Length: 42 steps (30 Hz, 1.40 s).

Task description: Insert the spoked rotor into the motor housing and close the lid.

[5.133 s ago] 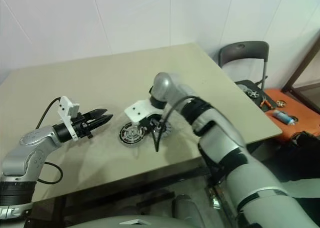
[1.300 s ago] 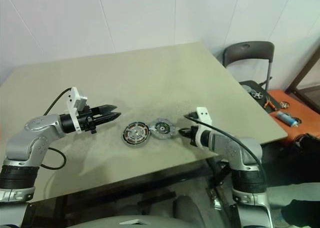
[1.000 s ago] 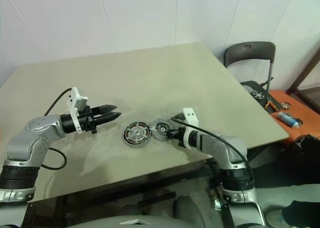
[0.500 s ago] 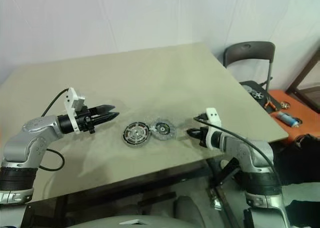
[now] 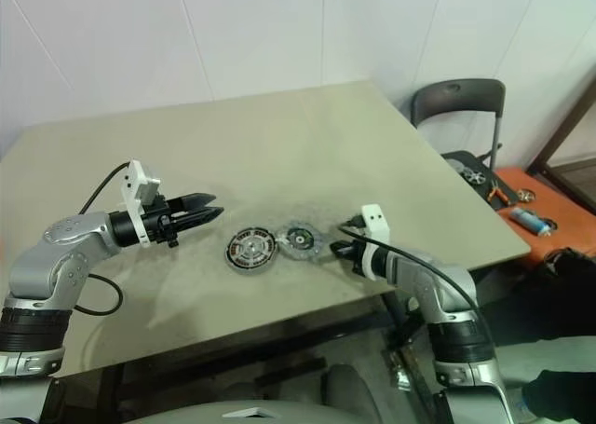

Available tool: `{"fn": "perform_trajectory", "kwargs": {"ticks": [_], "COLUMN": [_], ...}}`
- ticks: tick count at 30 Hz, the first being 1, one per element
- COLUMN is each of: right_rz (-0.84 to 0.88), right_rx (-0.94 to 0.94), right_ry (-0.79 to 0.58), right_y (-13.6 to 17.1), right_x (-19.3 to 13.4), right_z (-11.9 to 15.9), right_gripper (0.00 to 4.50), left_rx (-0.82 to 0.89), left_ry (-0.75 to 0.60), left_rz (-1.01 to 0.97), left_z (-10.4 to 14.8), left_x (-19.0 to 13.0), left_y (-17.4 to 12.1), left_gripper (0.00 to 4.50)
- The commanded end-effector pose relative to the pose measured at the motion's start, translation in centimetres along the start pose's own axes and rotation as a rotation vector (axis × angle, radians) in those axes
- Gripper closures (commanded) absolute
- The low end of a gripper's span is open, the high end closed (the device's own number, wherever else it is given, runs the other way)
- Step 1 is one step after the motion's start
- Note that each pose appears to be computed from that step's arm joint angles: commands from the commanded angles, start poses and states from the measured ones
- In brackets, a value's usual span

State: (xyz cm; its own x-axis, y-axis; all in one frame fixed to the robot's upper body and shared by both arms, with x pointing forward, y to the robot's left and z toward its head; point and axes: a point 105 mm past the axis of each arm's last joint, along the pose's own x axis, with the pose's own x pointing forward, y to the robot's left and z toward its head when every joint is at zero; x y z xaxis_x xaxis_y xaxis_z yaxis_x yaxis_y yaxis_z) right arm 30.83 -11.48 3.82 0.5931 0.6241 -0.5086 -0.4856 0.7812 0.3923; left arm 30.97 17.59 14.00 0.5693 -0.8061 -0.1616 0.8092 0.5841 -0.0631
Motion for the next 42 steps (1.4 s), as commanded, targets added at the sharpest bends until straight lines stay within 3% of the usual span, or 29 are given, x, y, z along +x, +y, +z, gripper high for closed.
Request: {"fn": "perform_trajectory", "kwargs": {"ticks": [1,9,14,24,32,39,42], "right_rz": [0.050,0.104,0.232,0.119,0.139,0.127,0.040], "right_rx": [-0.015,-0.001,0.066,0.139,0.178,0.142,-0.034], "right_ry": [0.008,-0.019,-0.180,-0.275,-0.382,-0.388,-0.280], "right_y": [1.5,3.0,4.7,1.9,3.1,2.9,0.9], "right_x": [1.3,2.2,0.7,0.8,2.0,2.1,1.2], "right_z": [0.2,0.4,3.5,3.9,5.9,6.5,5.0], "right_gripper": [4.49,4.49,4.49,4.49,4.49,4.49,4.49], "left_rx": [0.042,0.040,0.041,0.045,0.045,0.051,0.050], "left_ry": [-0.029,-0.030,-0.031,-0.033,-0.032,-0.033,-0.027], "left_rz": [0.000,0.000,-0.003,-0.013,-0.016,-0.017,-0.016], "left_z": [1.2,1.2,1.2,1.3,1.3,1.5,1.2], "left_x": [0.0,0.1,0.4,0.8,1.1,1.0,0.8], "left_y": [-0.1,-0.1,0.0,0.0,0.2,0.2,0.2], "left_gripper": [2.46,2.46,2.46,2.46,2.46,2.46,2.46]}}
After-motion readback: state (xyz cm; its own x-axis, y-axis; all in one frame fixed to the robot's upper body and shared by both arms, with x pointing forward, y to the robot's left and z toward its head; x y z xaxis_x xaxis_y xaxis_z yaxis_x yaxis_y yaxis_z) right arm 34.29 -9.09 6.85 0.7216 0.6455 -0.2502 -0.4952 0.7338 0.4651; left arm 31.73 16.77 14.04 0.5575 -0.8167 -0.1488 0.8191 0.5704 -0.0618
